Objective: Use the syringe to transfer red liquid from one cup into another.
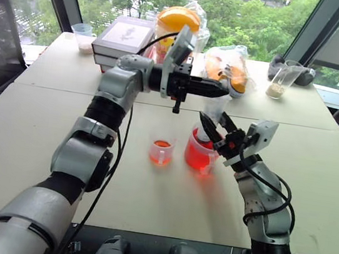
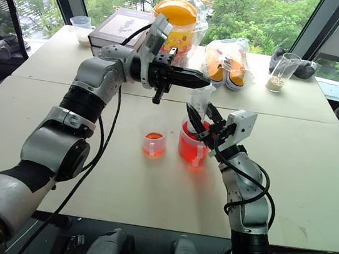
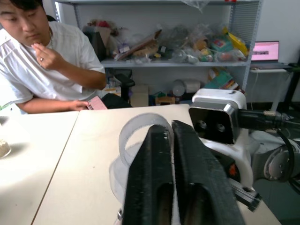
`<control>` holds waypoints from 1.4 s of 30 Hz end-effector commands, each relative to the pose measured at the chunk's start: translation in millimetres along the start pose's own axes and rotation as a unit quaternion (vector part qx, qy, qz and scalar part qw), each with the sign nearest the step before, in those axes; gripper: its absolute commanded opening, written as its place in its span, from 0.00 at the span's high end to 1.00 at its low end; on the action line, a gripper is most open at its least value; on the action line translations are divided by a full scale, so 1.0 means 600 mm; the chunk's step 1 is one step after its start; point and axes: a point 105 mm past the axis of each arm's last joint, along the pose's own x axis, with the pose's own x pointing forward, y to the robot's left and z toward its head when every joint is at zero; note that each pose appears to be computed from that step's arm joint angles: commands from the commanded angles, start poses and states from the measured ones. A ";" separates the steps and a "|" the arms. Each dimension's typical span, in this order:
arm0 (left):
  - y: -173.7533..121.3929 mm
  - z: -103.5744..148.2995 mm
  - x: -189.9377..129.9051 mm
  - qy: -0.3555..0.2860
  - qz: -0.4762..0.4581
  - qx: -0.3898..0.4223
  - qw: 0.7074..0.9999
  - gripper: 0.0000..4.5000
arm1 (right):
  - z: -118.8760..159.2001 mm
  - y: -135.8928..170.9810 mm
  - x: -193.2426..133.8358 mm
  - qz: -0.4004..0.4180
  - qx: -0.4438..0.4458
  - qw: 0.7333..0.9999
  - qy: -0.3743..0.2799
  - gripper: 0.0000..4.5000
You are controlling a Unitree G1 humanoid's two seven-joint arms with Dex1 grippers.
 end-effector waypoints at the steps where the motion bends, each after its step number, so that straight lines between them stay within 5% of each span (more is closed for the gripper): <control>1: -0.001 0.046 0.017 -0.024 -0.010 0.042 0.999 0.98 | 0.016 0.011 0.003 0.015 -0.006 1.000 -0.018 0.69; 26: 0.018 0.128 0.000 -0.066 0.035 0.108 0.991 0.98 | -0.032 0.013 -0.019 0.016 0.023 0.999 0.025 0.69; 42: 0.019 0.125 0.001 -0.066 0.034 0.108 0.991 0.98 | -0.032 0.014 -0.019 0.014 0.022 0.999 0.026 0.69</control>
